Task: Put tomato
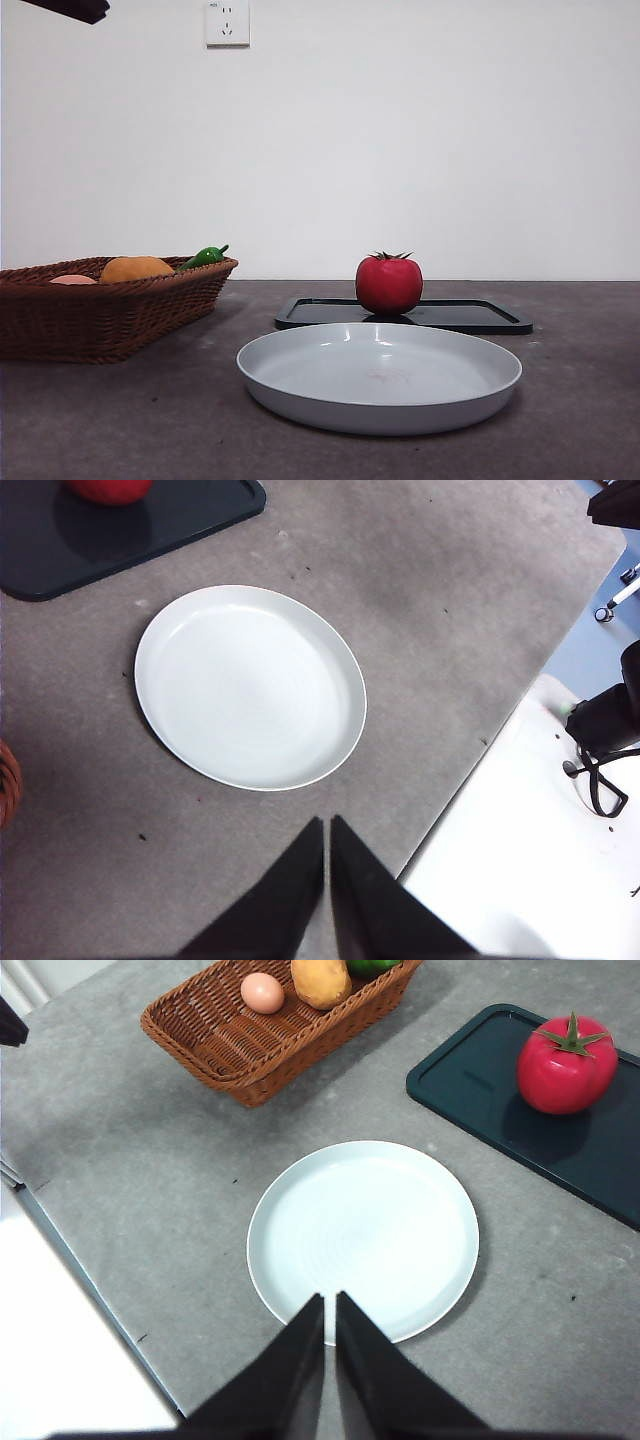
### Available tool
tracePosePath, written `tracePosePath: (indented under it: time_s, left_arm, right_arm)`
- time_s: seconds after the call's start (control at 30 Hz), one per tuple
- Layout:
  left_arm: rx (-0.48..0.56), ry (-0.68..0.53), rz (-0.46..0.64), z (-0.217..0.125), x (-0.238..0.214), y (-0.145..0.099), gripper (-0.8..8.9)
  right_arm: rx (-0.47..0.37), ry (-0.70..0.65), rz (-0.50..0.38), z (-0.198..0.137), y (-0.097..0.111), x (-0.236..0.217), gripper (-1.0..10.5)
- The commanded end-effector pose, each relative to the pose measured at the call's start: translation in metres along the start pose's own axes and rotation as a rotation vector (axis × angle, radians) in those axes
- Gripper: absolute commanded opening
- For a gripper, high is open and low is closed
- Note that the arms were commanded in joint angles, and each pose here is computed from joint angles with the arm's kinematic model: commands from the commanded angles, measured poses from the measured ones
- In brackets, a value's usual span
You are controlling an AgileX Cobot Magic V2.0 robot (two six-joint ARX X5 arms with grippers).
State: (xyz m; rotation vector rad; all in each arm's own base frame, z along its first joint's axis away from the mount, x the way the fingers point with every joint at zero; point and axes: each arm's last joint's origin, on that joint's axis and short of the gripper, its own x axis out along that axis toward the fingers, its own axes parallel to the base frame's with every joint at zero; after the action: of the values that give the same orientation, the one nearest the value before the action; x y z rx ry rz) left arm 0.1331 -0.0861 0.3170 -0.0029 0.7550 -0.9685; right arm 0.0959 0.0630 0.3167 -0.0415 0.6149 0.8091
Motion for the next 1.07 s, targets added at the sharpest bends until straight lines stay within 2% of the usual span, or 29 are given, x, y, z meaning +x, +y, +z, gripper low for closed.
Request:
tracePosePath:
  time_s: [0.03, 0.1, 0.17, 0.27, 0.4, 0.53, 0.7, 0.83, 1.07]
  left_arm:
    - [0.035, -0.013, -0.008, 0.004, -0.001, -0.002, 0.08]
    - [0.066, -0.032, 0.023, 0.005, -0.003, -0.001, 0.08]
    - [0.075, -0.081, 0.128, 0.007, -0.010, 0.002, 0.08]
    - [0.102, -0.226, 0.283, 0.014, -0.027, 0.007, 0.08]
    - [0.204, -0.423, 0.434, 0.014, -0.055, 0.009, 0.08]
    - [0.266, -0.578, 0.646, -0.002, -0.075, 0.012, 0.08]
    - [0.239, -0.685, 0.899, -0.036, -0.076, 0.020, 0.08]
    - [0.217, -0.731, 1.008, -0.064, -0.063, 0.030, 0.08]
    - [0.113, -0.779, 1.074, -0.116, -0.031, 0.051, 0.08]
  right_arm:
    - [0.004, -0.008, 0.006, 0.002, 0.001, 0.000, 0.1]
    - [0.004, -0.008, 0.006, 0.002, 0.001, 0.000, 0.1]
    - [0.004, -0.008, 0.006, 0.002, 0.001, 0.000, 0.1]
    - [0.004, -0.008, 0.006, 0.002, 0.001, 0.000, 0.1]
    - [0.004, -0.008, 0.006, 0.002, 0.001, 0.000, 0.1]
    - [0.004, -0.008, 0.006, 0.002, 0.001, 0.000, 0.1]
    - [0.004, -0.008, 0.006, 0.002, 0.001, 0.000, 0.1]
    - [0.004, -0.008, 0.006, 0.002, 0.001, 0.000, 0.1]
    - [0.004, -0.008, 0.006, 0.002, 0.001, 0.000, 0.1]
